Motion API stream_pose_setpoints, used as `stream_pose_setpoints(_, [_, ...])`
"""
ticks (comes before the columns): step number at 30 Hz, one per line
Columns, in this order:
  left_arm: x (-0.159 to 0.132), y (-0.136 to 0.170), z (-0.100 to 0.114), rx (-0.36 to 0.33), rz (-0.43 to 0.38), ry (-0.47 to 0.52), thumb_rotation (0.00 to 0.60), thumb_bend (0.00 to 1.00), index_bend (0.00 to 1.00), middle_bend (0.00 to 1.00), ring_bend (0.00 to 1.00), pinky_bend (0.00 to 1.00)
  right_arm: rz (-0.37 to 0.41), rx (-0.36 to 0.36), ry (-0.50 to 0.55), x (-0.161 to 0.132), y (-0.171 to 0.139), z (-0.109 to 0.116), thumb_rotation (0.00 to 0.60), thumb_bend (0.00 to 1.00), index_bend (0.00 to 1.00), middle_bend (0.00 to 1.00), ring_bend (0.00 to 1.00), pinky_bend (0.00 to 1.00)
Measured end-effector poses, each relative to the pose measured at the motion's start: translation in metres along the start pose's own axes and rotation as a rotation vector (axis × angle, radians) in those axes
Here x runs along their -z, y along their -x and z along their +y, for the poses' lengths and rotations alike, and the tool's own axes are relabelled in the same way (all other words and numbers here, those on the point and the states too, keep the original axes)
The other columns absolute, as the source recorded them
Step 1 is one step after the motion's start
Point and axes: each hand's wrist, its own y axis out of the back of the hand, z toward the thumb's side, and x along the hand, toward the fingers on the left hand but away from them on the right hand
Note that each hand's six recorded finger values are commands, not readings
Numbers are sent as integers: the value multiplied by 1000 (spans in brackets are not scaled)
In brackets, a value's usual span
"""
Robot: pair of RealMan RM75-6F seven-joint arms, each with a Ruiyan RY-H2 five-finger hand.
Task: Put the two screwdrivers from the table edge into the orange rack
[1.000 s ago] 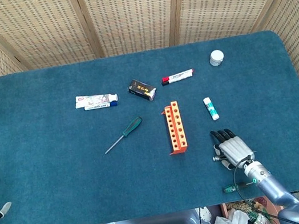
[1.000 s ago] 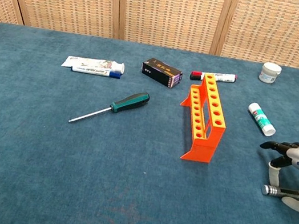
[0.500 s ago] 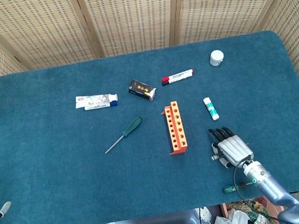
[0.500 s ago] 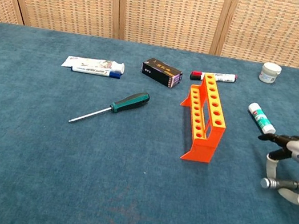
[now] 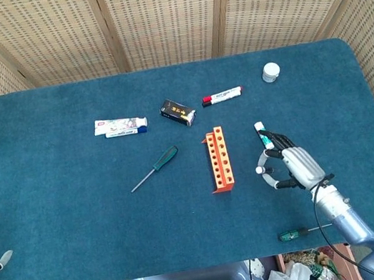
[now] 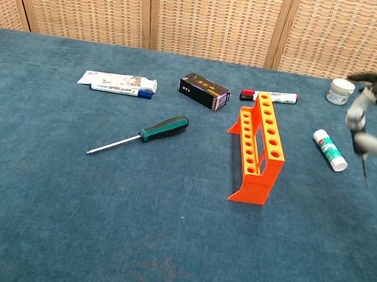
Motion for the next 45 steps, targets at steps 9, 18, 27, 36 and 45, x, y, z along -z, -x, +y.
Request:
stream_pose_setpoints(9, [-3, -1, 1, -2, -9, -1, 600, 0, 0, 0, 0, 0, 116, -46, 401, -43, 21, 20, 600, 434, 593, 21, 0, 0])
stream_pose_setpoints(18, [-9, -6, 7, -21, -16, 6, 600, 0, 0, 0, 0, 0, 182, -112, 634, -78, 47, 21, 600, 441, 599, 36, 0, 0])
stream_pose_setpoints(27, [-11, -13, 3, -3, -24, -2, 600, 0, 0, 0, 0, 0, 150, -137, 667, -66, 47, 10, 600, 442, 600, 37, 0, 0])
stream_pose_setpoints(36, [-12, -15, 1, 0, -25, -5, 600, 0, 0, 0, 0, 0, 134, -141, 695, -56, 47, -4, 600, 443, 605, 37, 0, 0])
stream_pose_setpoints(45, [-13, -15, 0, 2, -29, -4, 600, 0, 0, 0, 0, 0, 131, -131, 685, -50, 47, -7, 600, 442, 605, 38, 0, 0])
